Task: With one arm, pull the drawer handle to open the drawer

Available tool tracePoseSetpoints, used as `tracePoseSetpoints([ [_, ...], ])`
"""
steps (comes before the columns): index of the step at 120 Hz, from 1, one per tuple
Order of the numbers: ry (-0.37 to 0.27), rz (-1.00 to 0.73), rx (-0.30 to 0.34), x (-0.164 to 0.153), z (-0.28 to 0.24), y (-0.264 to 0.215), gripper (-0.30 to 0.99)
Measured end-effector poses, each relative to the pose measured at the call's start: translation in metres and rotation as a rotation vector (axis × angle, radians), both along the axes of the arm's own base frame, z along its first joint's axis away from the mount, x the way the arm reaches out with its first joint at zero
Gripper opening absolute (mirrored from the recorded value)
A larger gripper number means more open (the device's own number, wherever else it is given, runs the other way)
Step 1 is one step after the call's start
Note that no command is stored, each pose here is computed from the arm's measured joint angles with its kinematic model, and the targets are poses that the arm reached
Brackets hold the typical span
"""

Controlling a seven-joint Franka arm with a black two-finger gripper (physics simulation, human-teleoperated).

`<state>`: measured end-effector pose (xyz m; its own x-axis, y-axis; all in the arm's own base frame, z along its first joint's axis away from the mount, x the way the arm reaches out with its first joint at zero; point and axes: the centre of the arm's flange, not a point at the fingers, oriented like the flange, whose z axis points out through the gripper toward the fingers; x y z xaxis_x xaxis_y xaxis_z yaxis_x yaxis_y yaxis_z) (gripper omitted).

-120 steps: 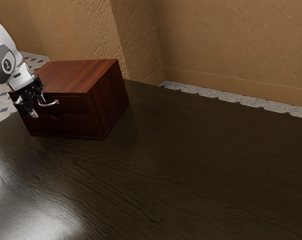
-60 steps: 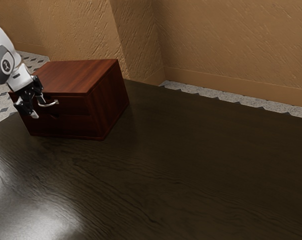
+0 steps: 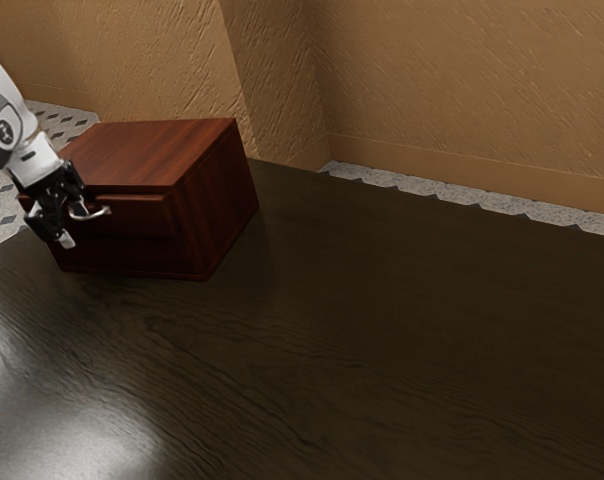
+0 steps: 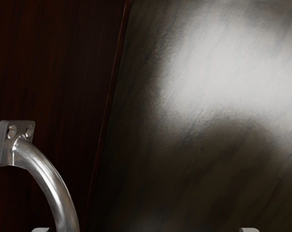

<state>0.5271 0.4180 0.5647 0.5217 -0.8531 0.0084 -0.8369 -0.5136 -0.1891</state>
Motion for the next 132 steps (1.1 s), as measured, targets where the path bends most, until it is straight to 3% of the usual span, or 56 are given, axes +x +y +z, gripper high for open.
tracePoseSetpoints([
  [132, 0.017, 0.067, -0.006, -0.091, 0.004, -0.043, 0.41],
])
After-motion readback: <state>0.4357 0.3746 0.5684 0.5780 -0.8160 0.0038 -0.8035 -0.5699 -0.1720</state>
